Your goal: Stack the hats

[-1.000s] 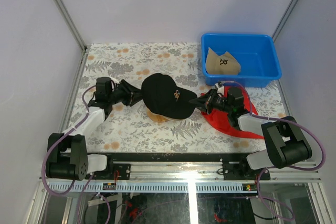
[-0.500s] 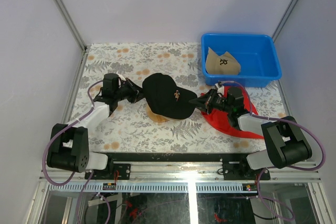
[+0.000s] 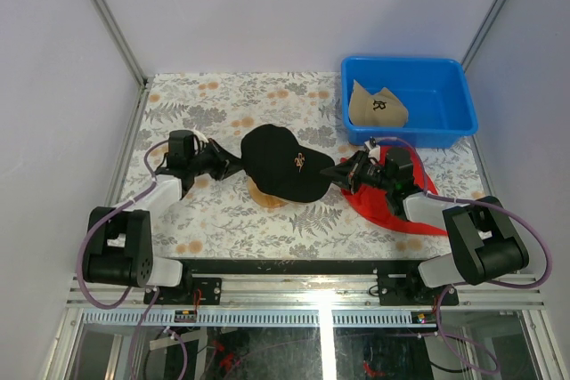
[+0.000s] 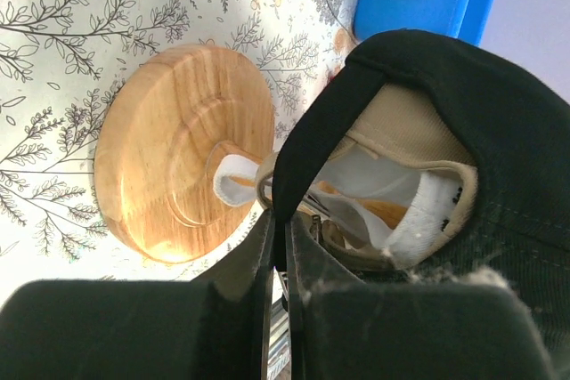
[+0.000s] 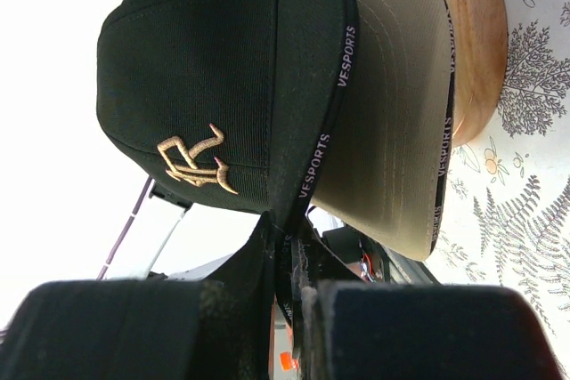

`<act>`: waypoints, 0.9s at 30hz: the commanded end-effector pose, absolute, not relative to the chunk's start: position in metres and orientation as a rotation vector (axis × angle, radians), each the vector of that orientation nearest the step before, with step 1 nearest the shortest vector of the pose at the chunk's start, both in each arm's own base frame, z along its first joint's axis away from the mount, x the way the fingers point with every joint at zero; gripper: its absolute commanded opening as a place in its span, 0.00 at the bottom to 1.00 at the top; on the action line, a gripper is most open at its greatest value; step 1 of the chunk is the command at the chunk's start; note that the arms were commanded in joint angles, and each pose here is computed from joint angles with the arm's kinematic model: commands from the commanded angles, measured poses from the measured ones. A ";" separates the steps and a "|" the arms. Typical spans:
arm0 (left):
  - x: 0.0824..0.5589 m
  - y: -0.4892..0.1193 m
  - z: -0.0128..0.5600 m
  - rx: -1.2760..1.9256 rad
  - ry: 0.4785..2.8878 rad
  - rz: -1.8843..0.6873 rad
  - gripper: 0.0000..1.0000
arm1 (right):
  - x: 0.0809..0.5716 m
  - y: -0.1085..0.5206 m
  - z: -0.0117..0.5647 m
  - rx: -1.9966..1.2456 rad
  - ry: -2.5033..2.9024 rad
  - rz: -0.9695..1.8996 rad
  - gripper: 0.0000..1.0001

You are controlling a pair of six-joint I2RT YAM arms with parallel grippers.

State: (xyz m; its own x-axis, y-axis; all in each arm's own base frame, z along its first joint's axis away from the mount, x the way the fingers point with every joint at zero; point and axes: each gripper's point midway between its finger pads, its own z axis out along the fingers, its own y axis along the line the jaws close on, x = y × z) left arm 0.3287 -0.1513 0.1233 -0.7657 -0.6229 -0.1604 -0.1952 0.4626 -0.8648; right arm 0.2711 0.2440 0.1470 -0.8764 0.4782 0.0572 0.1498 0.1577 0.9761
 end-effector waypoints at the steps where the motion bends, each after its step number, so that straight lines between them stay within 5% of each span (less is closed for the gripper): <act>1: 0.305 -0.137 0.061 -0.743 2.416 -1.100 0.00 | 0.248 0.244 0.112 0.640 2.341 1.743 0.00; 17: 0.293 -0.135 0.027 -0.756 2.522 -1.058 0.00 | 0.247 0.219 0.074 0.736 2.466 1.548 0.00; 25: 0.300 -0.140 0.054 -0.699 2.495 -1.109 0.00 | 0.253 0.212 0.074 0.682 2.483 1.428 0.40; 27: 0.301 -0.141 0.061 -0.683 2.490 -1.116 0.00 | 0.257 0.211 0.080 0.650 2.482 1.400 0.42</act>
State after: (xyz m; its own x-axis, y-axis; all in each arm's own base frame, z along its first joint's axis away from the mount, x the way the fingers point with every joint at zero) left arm 0.3273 -0.1579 0.1040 -0.8200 -0.5496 -0.1599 -0.1496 0.4754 -0.8669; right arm 0.2710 0.2305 0.1194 -0.8905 0.4550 -0.0030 0.1520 0.3035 0.9406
